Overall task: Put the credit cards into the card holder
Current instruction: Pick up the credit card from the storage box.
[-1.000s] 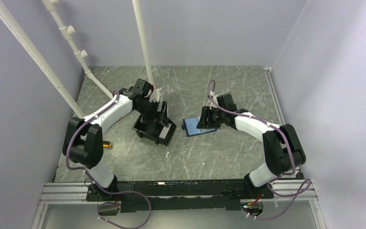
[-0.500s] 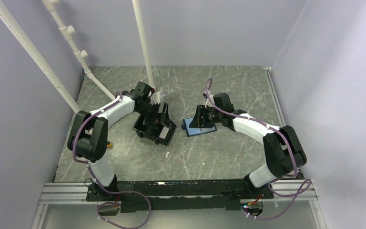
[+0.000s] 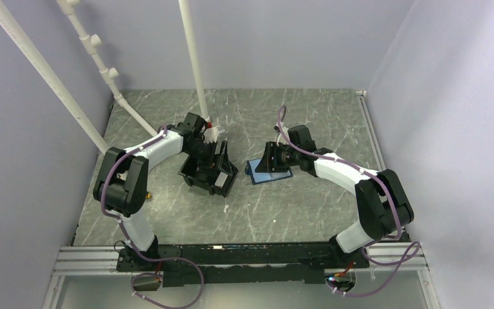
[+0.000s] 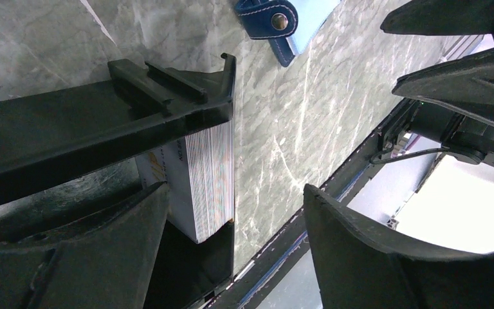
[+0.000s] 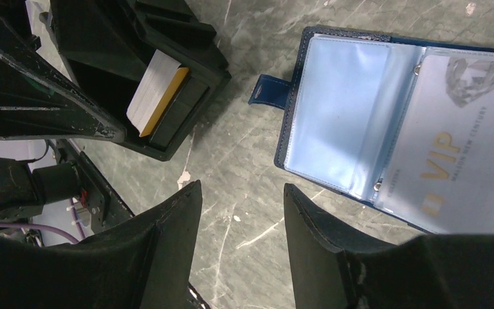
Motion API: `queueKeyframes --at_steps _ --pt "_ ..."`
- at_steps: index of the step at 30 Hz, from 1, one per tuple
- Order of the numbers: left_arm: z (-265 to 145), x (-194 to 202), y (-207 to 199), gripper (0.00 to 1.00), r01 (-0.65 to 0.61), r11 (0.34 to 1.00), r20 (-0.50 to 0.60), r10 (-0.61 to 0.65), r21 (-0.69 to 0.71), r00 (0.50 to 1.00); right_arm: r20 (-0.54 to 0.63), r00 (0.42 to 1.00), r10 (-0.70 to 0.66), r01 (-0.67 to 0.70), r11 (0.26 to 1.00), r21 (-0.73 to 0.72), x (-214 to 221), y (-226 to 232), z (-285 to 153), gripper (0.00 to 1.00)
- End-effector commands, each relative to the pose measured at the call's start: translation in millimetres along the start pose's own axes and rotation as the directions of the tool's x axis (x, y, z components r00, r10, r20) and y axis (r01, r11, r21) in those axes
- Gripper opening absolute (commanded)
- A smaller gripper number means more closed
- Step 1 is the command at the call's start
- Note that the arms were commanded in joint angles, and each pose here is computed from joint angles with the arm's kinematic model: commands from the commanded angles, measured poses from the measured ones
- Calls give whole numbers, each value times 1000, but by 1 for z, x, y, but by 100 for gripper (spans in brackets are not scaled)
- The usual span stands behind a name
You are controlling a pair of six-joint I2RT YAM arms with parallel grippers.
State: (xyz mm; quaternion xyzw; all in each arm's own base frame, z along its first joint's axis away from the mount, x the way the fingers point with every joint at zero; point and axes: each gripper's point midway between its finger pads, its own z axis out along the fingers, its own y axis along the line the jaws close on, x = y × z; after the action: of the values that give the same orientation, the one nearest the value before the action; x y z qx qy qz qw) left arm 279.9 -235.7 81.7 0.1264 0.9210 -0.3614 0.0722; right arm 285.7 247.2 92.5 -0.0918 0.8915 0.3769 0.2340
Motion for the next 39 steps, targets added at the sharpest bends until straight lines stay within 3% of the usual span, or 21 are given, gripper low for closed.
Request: queueKeyframes --at_steps 1,35,37,39 --pt "-2 -1 -8 80 -11 999 5 11 42 1000 41 999 -26 27 999 -18 -11 6 1 52" --pt "6 7 11 29 24 999 -48 -25 -33 999 34 999 -29 29 1000 -1 -9 2 1 51" --pt "5 6 10 29 21 999 -44 -22 -32 999 32 999 -28 28 1000 -5 -9 3 1 51" --pt "3 4 6 37 15 1000 -34 -15 -19 999 36 999 -28 28 1000 -6 -10 3 1 51"
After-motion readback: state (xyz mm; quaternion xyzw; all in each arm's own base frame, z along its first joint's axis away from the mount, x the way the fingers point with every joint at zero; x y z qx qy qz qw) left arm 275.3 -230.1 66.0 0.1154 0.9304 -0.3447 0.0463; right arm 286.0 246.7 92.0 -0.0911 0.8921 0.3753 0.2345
